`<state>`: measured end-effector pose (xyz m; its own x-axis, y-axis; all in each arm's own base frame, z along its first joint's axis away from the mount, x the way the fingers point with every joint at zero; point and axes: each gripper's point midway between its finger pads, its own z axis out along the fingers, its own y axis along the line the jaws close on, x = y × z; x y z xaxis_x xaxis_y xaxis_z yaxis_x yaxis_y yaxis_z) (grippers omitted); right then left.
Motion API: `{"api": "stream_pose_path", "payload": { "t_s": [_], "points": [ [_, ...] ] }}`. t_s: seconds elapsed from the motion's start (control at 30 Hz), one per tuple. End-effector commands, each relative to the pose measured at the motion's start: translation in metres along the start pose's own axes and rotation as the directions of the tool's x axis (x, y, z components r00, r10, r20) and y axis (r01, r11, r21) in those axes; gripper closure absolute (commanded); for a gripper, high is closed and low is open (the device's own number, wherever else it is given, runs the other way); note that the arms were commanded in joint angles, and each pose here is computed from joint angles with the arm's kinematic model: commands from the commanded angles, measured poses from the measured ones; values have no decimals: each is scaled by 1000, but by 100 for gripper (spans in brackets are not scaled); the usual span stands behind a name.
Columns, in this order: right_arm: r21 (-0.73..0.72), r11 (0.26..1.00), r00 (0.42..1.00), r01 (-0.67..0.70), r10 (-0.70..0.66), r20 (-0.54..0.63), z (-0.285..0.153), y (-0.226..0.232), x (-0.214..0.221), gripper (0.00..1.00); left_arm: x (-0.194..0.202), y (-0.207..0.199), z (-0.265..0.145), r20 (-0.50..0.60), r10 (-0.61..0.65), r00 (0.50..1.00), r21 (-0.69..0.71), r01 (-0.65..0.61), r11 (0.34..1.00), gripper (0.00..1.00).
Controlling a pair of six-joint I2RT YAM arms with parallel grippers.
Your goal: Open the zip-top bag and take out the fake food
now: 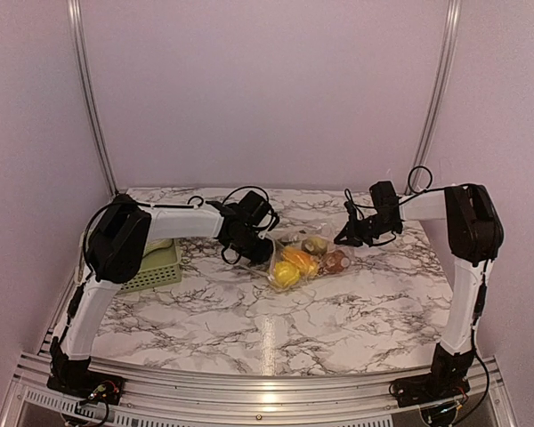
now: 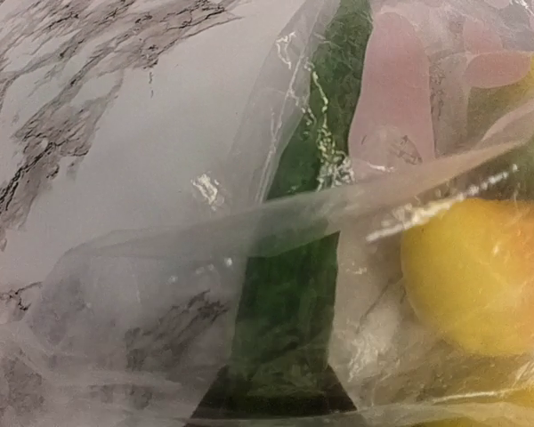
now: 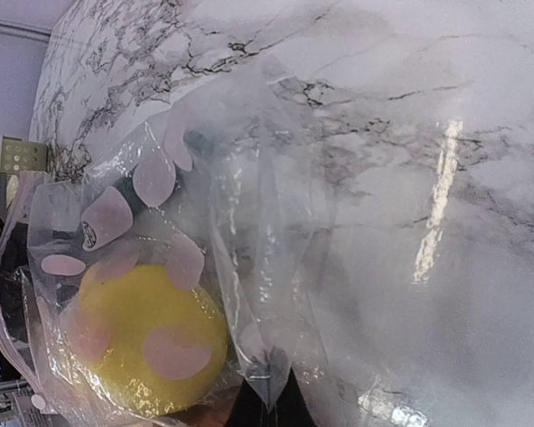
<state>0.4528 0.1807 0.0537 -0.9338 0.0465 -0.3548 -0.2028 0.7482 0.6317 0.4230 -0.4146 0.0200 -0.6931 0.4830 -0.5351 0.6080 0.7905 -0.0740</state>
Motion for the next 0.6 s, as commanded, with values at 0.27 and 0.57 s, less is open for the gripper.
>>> {"api": "stream_pose_path", "payload": {
  "t_s": [0.27,0.57],
  "points": [
    [53,998,996,-41,37,79,-16,-16,-6,100,53,23,-103,-64,-86,994,-44,83,996,81],
    [67,996,993,-54,47,107,-19,-17,-9,100,79,11,-146,-52,-118,992,40,120,992,81]
  ]
}}
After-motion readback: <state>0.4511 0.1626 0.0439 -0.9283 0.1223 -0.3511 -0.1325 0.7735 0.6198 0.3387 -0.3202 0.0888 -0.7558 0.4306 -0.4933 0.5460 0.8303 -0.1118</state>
